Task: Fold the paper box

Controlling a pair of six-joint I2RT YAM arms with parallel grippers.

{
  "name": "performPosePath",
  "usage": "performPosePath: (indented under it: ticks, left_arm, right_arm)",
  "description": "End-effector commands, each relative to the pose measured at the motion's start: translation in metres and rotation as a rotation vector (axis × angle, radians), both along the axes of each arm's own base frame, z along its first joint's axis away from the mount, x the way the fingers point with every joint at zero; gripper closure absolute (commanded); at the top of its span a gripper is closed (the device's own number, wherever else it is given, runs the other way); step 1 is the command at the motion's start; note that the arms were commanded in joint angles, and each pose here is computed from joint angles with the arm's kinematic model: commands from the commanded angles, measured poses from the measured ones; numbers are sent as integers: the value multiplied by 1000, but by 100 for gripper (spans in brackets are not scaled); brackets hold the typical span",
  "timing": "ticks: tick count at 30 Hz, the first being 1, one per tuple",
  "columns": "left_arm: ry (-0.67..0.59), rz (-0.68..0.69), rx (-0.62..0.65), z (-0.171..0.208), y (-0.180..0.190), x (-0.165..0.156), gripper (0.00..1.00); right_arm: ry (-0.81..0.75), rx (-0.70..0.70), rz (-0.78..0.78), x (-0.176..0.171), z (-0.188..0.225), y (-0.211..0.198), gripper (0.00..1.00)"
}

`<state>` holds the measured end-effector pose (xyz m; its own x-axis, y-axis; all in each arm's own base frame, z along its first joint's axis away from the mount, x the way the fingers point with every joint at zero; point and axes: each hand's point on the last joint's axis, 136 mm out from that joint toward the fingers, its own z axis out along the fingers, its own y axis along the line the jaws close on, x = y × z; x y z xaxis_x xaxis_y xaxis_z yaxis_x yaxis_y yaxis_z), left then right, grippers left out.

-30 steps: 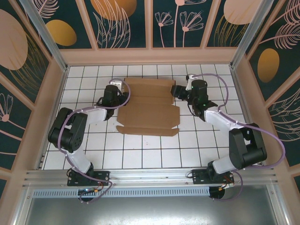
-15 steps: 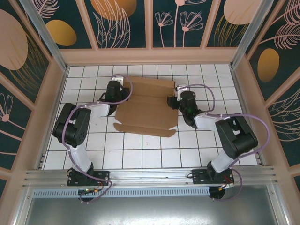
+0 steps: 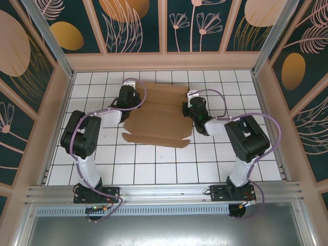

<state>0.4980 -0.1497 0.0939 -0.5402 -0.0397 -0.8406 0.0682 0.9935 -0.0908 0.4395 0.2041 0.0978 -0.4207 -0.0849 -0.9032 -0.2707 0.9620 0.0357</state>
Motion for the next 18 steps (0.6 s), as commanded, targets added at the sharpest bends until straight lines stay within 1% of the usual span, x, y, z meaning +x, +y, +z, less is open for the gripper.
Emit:
performPosePath:
  ticks: [1, 5, 9, 14, 18]
  left_arm:
    - [28, 93, 61, -9, 13, 4, 83]
    - [37, 186, 108, -11, 27, 5, 93]
    - [36, 235, 124, -9, 35, 5, 95]
    - [47, 260, 143, -11, 39, 6, 98]
    - [55, 257, 124, -14, 36, 6, 98]
  right_arm:
    - [-53, 33, -39, 7, 17, 4, 81]
    - [-60, 33, -66, 5, 23, 3, 82]
    - [-51, 41, -95, 4, 24, -1, 83]
    - [-46, 44, -123, 3, 24, -6, 83]
    - [-35, 57, -120, 2, 23, -3, 83]
